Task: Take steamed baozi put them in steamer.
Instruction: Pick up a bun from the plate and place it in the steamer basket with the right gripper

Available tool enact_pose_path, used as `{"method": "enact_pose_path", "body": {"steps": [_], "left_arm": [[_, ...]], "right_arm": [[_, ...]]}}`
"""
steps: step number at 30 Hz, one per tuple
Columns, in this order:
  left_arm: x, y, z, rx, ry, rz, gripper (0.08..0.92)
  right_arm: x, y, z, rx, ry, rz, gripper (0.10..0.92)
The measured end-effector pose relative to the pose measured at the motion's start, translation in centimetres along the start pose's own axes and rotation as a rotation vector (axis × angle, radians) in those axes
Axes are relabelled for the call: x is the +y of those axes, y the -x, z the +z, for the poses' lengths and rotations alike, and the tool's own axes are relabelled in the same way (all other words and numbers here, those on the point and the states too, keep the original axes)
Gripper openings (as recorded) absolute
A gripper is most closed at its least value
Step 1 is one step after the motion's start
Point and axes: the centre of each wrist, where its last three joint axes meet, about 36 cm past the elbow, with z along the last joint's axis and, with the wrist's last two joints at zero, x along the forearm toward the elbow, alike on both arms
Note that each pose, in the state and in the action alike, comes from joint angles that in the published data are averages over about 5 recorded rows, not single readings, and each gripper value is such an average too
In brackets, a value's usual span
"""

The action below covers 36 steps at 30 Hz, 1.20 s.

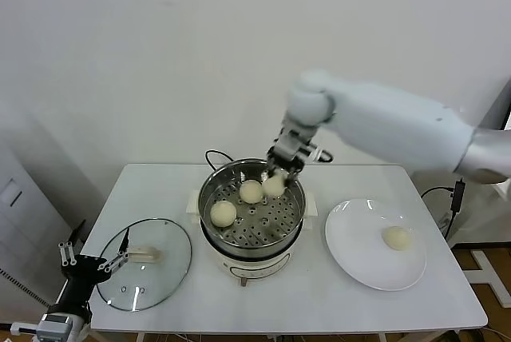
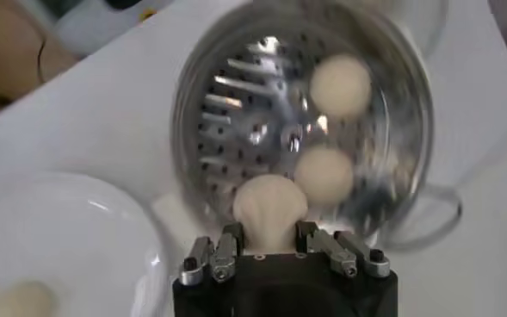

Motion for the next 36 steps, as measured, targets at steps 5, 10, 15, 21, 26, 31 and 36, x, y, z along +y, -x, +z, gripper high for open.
{"method": "enact_pose_path", "body": {"steps": [5,10,15,21,26,31,36], "left_arm": [[-0.2,0.0,-0.1,-0.002,-0.007,-0.002,0.823],[-0.2,0.0,-0.1,-0.003,-0.009,-0.002,0.823],[-0.3,0.0,-0.1,-0.003,-0.013,-0.001,0.823],[-0.4,0.1,-0.1,-0.004,-0.016,-0.002,0.823],[-0.5,0.0,-0.1,-0.004,-0.021,-0.005,0.823],[-0.5,-0.1,-0.1,-0.005,-0.021,-0.005,0.823],[-0.3,-0.4,-0.2,-0.009,-0.015,-0.008,0.823]], "right_arm": [[-0.9,2.6,-2.3,-0.008,-0.146,-0.012,0.393],[-1.0,4.7,-3.9,-0.026,-0.253,-0.02,0.393],[-0.9,5.9,-5.2,-0.042,-0.332,-0.031,0.394],[-0.6,6.3,-6.1,-0.053,-0.385,-0.034,0.424],[-0.3,6.4,-6.4,-0.059,-0.411,-0.033,0.557],[-0.1,6.0,-6.1,-0.059,-0.403,-0.018,0.696],[0.1,4.0,-3.8,-0.043,-0.325,0.012,0.809]]}}
